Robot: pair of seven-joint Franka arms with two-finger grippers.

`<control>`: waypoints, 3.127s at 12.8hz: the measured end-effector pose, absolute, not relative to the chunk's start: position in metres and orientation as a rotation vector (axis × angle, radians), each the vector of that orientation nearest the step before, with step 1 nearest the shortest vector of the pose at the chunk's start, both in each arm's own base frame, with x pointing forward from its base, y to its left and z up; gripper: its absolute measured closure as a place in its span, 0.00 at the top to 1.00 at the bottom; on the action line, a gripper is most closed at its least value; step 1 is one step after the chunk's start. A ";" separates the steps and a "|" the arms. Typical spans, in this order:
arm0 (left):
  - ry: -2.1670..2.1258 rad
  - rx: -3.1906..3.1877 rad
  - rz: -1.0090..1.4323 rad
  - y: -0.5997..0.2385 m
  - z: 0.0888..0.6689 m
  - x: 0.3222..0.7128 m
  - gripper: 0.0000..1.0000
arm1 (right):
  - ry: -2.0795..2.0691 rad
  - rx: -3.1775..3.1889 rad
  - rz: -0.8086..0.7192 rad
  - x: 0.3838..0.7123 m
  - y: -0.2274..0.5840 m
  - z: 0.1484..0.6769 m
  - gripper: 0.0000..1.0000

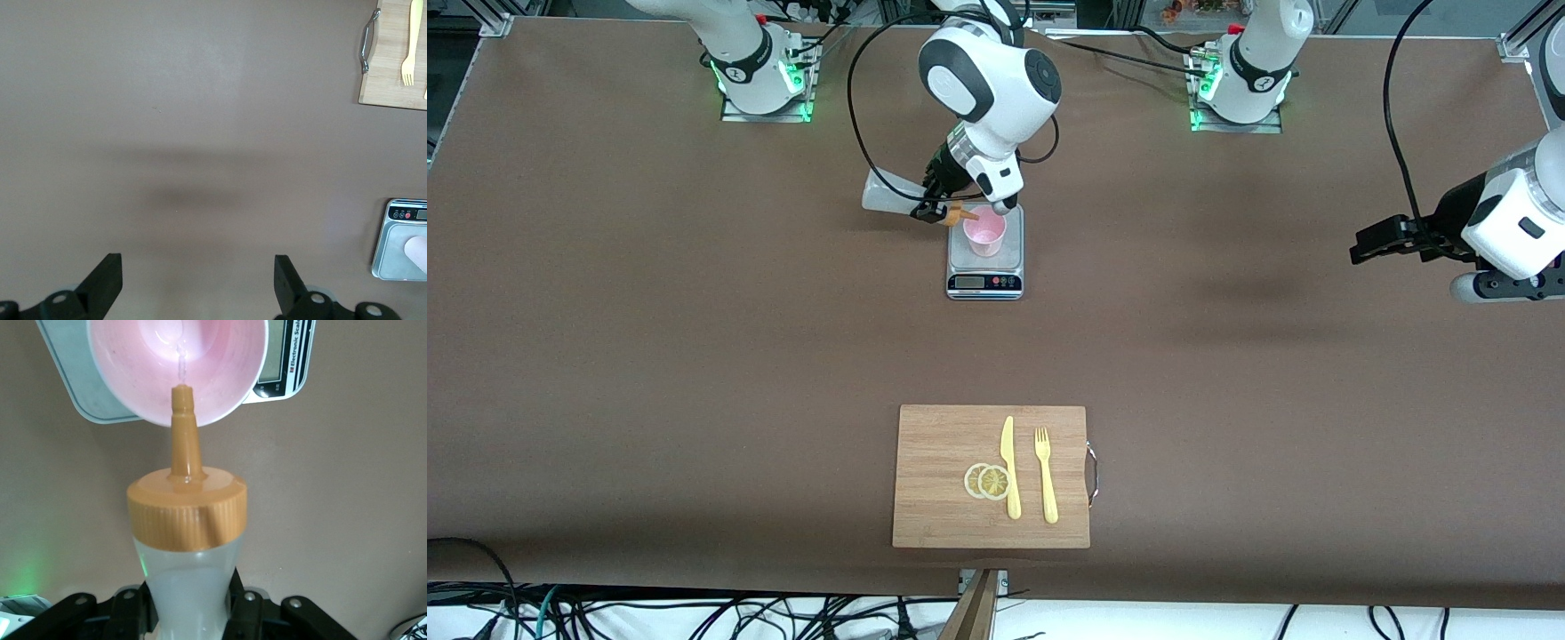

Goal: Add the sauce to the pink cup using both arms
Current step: 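Tilt the bottle nozzle down into the cup to squeeze sauce, then carry the sauce bottle back to its original spot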

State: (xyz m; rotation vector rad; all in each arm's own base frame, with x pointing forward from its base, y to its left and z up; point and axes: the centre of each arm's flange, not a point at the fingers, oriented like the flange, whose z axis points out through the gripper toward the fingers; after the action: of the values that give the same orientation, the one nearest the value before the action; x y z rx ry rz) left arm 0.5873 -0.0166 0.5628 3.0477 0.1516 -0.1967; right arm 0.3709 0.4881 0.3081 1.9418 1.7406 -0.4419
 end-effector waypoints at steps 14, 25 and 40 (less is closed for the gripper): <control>0.152 3.048 -0.197 -0.016 0.563 0.587 1.00 | 1.735 1.920 -0.430 0.373 0.487 0.309 0.37; 0.152 3.048 -0.197 -0.016 0.563 0.587 1.00 | 1.915 2.176 -0.418 0.414 0.459 0.377 0.37; 0.152 3.048 -0.195 -0.016 0.563 0.587 1.00 | 2.599 2.618 0.198 0.594 0.163 0.409 0.37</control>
State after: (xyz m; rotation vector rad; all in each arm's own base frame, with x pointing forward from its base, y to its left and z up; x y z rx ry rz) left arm 0.5874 -0.0162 0.5633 3.0477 0.1524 -0.1950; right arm 0.5935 0.1627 0.4085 2.6179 2.5986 0.1980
